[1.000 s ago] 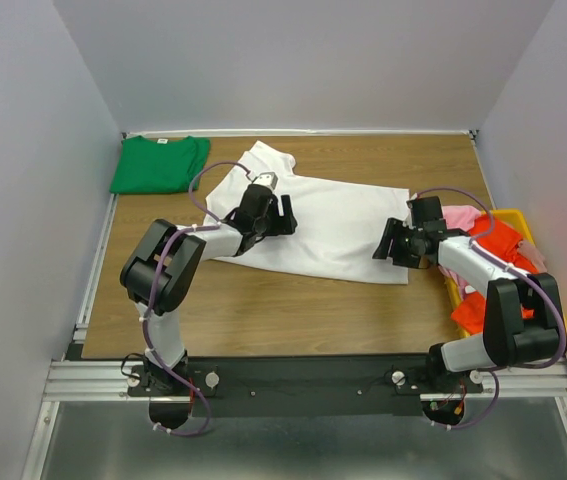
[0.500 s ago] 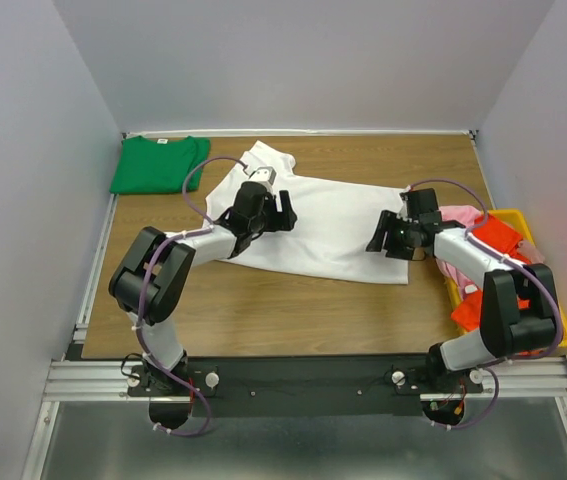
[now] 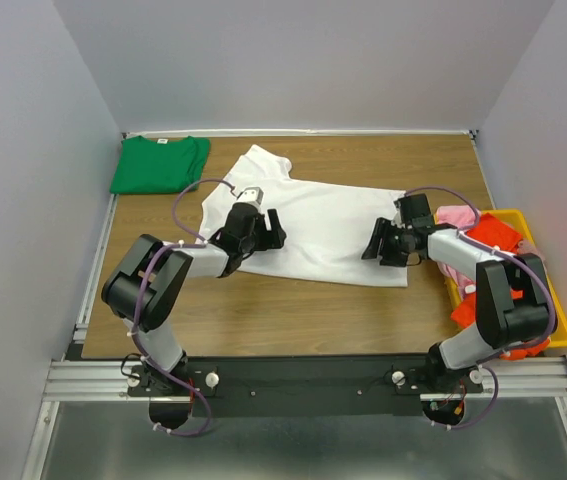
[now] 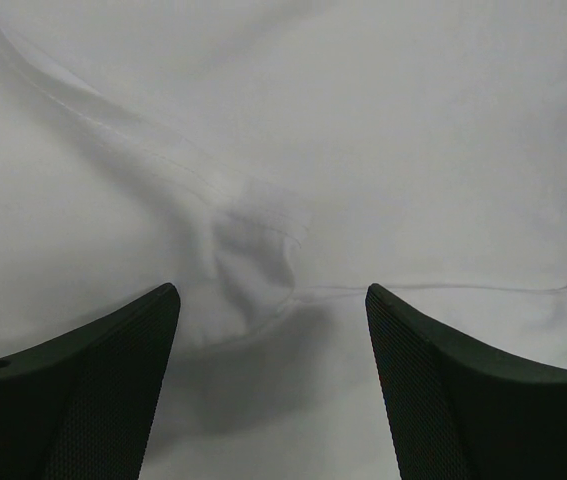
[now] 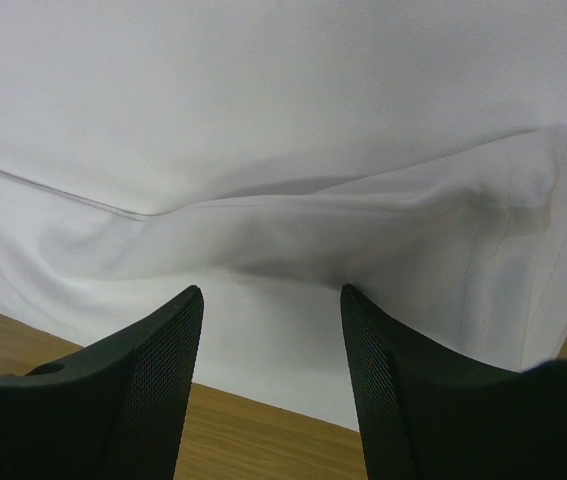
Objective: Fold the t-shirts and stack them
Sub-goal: Fold the tshirt
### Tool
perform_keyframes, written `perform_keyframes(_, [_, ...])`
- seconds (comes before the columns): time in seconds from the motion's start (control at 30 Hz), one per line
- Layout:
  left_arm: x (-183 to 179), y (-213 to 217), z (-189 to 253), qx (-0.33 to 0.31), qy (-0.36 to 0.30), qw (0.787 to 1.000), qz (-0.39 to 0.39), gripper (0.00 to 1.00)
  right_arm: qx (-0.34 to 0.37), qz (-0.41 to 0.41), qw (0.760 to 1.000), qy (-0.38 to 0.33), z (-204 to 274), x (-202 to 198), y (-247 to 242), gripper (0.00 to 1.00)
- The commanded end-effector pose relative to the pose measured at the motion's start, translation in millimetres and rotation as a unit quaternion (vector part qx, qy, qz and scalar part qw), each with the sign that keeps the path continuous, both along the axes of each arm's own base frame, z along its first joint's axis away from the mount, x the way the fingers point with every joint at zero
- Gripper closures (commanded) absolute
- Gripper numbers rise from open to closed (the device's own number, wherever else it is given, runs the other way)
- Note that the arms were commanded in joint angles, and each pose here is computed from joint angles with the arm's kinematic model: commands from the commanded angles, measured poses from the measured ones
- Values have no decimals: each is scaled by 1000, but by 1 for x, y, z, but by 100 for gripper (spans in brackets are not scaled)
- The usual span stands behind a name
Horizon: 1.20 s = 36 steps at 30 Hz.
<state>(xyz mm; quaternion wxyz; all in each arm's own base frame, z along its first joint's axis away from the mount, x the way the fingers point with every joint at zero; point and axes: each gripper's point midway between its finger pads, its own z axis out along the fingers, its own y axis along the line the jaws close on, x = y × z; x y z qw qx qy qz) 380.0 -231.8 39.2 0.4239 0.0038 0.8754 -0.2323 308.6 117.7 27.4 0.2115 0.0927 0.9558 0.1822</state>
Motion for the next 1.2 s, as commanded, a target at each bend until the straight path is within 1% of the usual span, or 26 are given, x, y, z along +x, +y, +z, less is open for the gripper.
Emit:
perform_keyframes(0.0, [-36,34,-38,32,63,996,52,16,-14,-26,999,35,-12,-27,-9,36])
perform_keyframes(0.1, [-54,35,-42,30,74,995,52,16,-17,-39,998,48,-13,-40,-12,35])
perform_keyframes(0.2, [-66,32,-39,17,78,995,54,16,-12,-52,998,46,-4,-49,-14,36])
perform_keyframes(0.23, [-76,29,-38,15,79,996,47,16,-11,-56,997,48,-4,-56,-16,35])
perform_keyframes(0.37, [-103,26,-41,3,105,993,57,16,-1,-66,997,46,7,-70,-16,35])
perform_keyframes(0.5, [-121,30,-35,-1,111,991,70,16,4,-63,997,36,19,-73,-15,35])
perform_keyframes(0.57, [-120,31,-19,-9,93,993,75,16,6,-55,998,27,26,-71,-14,35])
perform_keyframes(0.6, [-121,34,-17,-4,93,993,77,16,7,-53,998,15,34,-64,-14,35])
perform_keyframes(0.67, [-115,35,1,-8,70,994,83,16,4,-39,999,-6,48,-51,-12,35])
perform_keyframes(0.8, [-92,31,33,-6,20,996,87,13,-9,-23,999,-27,57,-24,-10,34])
perform_keyframes(0.83, [-88,29,32,2,19,996,86,13,-12,-19,999,-37,60,-16,-10,34])
perform_keyframes(0.87, [-83,27,34,5,15,996,83,12,-12,-17,999,-30,54,-11,-9,34])
perform_keyframes(0.93, [-72,21,42,8,6,997,79,12,-6,-9,999,-38,56,1,-4,34])
perform_keyframes(0.97, [-68,19,38,16,4,997,75,11,1,-3,999,-45,57,7,0,34])
perform_keyframes(1.03, [-60,17,38,16,0,997,73,11,-2,-3,999,-32,44,12,1,34])
perform_keyframes(1.17, [-54,16,15,27,15,997,69,11,-3,3,1000,-11,19,16,4,34])
